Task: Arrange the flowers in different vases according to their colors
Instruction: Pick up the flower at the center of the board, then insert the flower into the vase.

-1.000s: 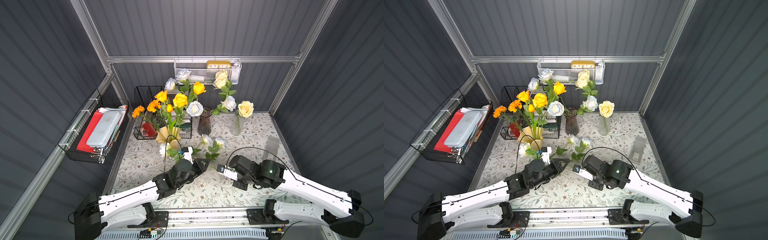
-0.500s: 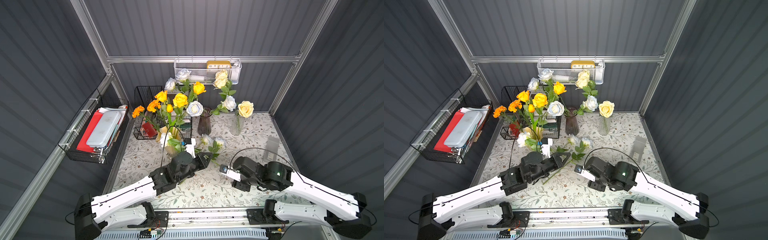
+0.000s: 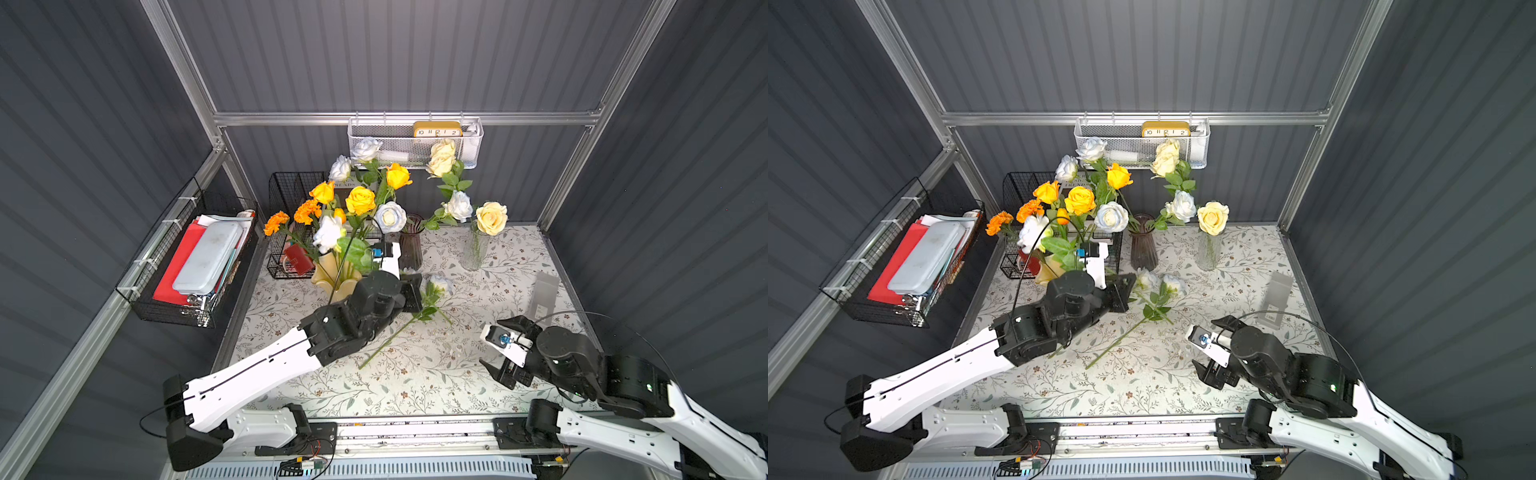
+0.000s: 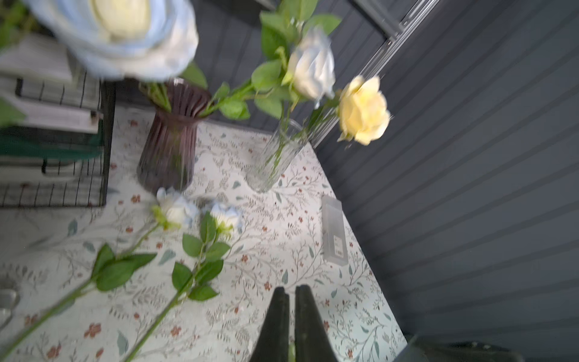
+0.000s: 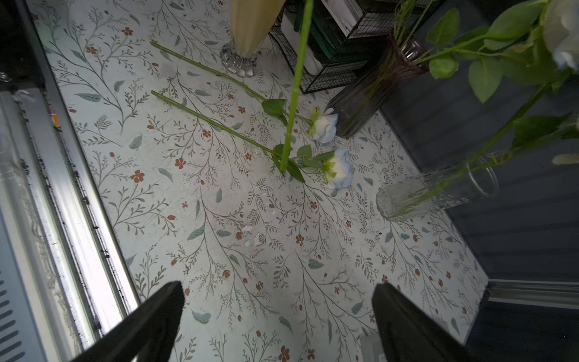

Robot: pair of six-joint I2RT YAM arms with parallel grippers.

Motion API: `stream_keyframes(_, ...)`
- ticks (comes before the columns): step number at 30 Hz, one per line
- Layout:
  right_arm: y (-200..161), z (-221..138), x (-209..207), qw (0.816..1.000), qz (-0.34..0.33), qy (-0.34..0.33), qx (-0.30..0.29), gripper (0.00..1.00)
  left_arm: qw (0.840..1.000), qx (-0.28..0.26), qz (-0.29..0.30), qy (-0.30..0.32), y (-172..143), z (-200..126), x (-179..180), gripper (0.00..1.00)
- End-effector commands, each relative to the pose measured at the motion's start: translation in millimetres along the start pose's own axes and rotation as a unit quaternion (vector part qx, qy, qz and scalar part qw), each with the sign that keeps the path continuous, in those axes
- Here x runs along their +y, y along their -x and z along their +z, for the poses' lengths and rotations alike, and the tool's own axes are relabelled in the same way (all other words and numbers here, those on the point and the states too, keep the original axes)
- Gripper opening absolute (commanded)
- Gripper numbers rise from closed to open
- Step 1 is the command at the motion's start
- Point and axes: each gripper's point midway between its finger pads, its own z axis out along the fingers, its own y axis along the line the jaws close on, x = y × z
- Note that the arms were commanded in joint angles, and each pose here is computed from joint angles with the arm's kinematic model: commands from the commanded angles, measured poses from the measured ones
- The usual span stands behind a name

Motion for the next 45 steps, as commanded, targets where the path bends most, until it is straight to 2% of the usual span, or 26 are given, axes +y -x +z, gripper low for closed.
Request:
stream_keyframes(1, 0, 15, -16, 0.998, -0.018, -0.06, 0.01, 0.99, 0.99, -0.05, 0.12, 0.048, 41, 2, -5, 0.0)
stream_keyframes(5, -7, 29, -18, 0.997, -0.008, -0.078, 0.006, 0.99, 0.971, -0.09, 0.207, 0.083, 79, 11, -20, 0.0)
stream_keyframes(9, -13, 34, -17, 0.997, 0.016, -0.072, -0.001, 0.99, 0.937, -0.121, 0.292, 0.148, 105, 32, -19, 0.0)
stream_keyframes(14, -23, 50, -11, 0.998, 0.024, -0.06, 0.021, 0.99, 0.906, -0.162, 0.336, 0.201, 146, 60, 14, 0.0)
stream_keyframes(16, -25, 56, -12, 0.998, 0.024, -0.06, 0.027, 0.99, 0.894, -0.161, 0.353, 0.223, 153, 75, 30, 0.0)
stream_keyframes(20, -27, 67, -15, 0.998, 0.04, -0.046, 0.034, 0.99, 0.885, -0.173, 0.367, 0.227, 166, 102, 50, 0.0)
stream_keyframes(25, -29, 78, -19, 0.997, 0.055, -0.033, 0.047, 0.99, 0.892, -0.181, 0.362, 0.202, 171, 132, 59, 0.0)
stream_keyframes(31, -38, 88, -17, 0.996, 0.053, -0.026, 0.072, 0.99, 0.906, -0.18, 0.348, 0.161, 171, 159, 48, 0.0)
stream_keyframes(37, -43, 87, -18, 0.995, 0.051, -0.029, 0.079, 0.99, 0.919, -0.154, 0.333, 0.144, 152, 172, 53, 0.0)
stream_keyframes(45, -42, 87, -16, 0.995, 0.05, -0.025, 0.077, 0.99, 0.924, -0.126, 0.324, 0.156, 123, 180, 78, 0.0)
